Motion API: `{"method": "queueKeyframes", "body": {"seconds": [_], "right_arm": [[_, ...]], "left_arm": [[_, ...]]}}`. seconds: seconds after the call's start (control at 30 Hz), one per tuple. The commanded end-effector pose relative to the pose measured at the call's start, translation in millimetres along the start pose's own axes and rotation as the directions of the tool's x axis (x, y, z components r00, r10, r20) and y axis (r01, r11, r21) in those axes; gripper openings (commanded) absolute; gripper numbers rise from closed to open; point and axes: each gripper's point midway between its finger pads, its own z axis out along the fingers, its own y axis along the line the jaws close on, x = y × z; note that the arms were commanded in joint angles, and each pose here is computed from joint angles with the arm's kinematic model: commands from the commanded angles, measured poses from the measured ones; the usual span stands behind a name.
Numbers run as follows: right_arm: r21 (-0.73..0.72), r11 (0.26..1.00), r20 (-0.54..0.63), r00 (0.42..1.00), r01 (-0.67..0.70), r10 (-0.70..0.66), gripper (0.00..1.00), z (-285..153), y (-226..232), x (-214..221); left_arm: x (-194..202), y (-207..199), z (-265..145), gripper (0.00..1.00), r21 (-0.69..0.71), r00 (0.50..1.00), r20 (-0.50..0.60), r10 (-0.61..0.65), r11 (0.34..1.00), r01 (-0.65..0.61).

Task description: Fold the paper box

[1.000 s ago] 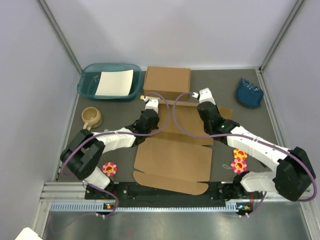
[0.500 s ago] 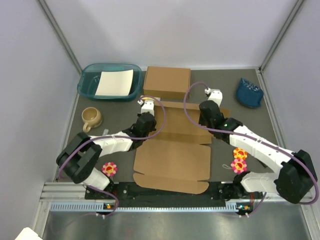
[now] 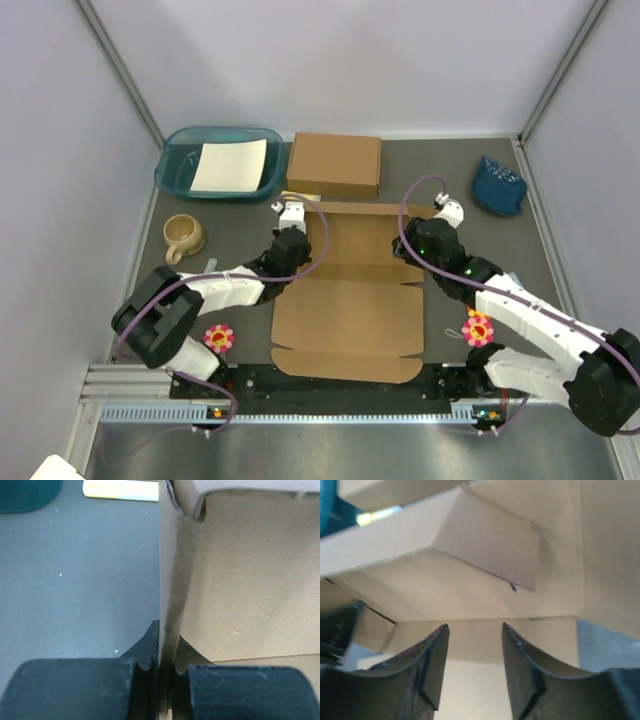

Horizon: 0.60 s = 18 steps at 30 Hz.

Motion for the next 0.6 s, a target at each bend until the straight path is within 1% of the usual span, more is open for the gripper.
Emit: {"method": "queueKeyframes", "body": {"seconds": [0.0, 0.03, 0.07, 0.17, 0.2, 0.23, 0.27, 0.4, 0.57], "right_arm": [[0.016, 0.992, -0.015, 0.992, 0.128, -0.127, 0.52, -21.0, 2.2, -20.8], [0.048, 0.986, -0.029, 0.987, 0.161, -0.159, 0.56, -26.0, -7.1, -19.8], [0.060, 0.979, -0.028, 0.980, 0.196, -0.195, 0.57, -30.5, -12.2, -21.8], [0.078, 0.976, 0.015, 0.978, 0.204, -0.206, 0.60, -46.7, -26.6, -27.4], [0.090, 0.974, 0.008, 0.977, 0.210, -0.212, 0.61, -48.1, -36.5, -19.5], [0.096, 0.976, 0.037, 0.979, 0.194, -0.199, 0.61, -53.4, -40.9, -23.3], [0.108, 0.978, 0.035, 0.983, 0.177, -0.182, 0.62, -54.5, -46.6, -18.8], [0.145, 0.981, -0.026, 0.992, 0.125, -0.123, 0.62, -49.6, -65.7, 9.5], [0.203, 0.977, -0.114, 0.992, 0.069, -0.046, 0.62, -34.7, -77.5, 41.2]], "left_arm": [[16.3, 9.6, -5.2, 0.00, -0.035, 0.998, -0.054, -0.007, 0.999, 0.005], [15.0, 9.9, -5.5, 0.00, -0.042, 0.998, -0.054, -0.009, 0.999, 0.007], [13.8, 10.8, -5.9, 0.00, -0.049, 0.998, -0.054, -0.010, 0.999, 0.007], [12.4, 12.9, -6.0, 0.00, -0.065, 0.998, -0.056, -0.020, 0.998, 0.016], [10.5, 12.1, -5.9, 0.00, -0.065, 0.998, -0.051, -0.029, 0.998, 0.026], [12.8, 11.9, -6.3, 0.00, -0.066, 0.998, -0.061, -0.030, 0.997, 0.026], [12.4, 11.1, -6.0, 0.00, -0.066, 0.997, -0.062, -0.034, 0.997, 0.030], [16.9, 14.1, -7.1, 0.00, -0.081, 0.996, -0.079, -0.045, 0.996, 0.039], [18.4, 16.1, -9.7, 0.00, -0.082, 0.996, -0.078, -0.041, 0.996, 0.035]]}}
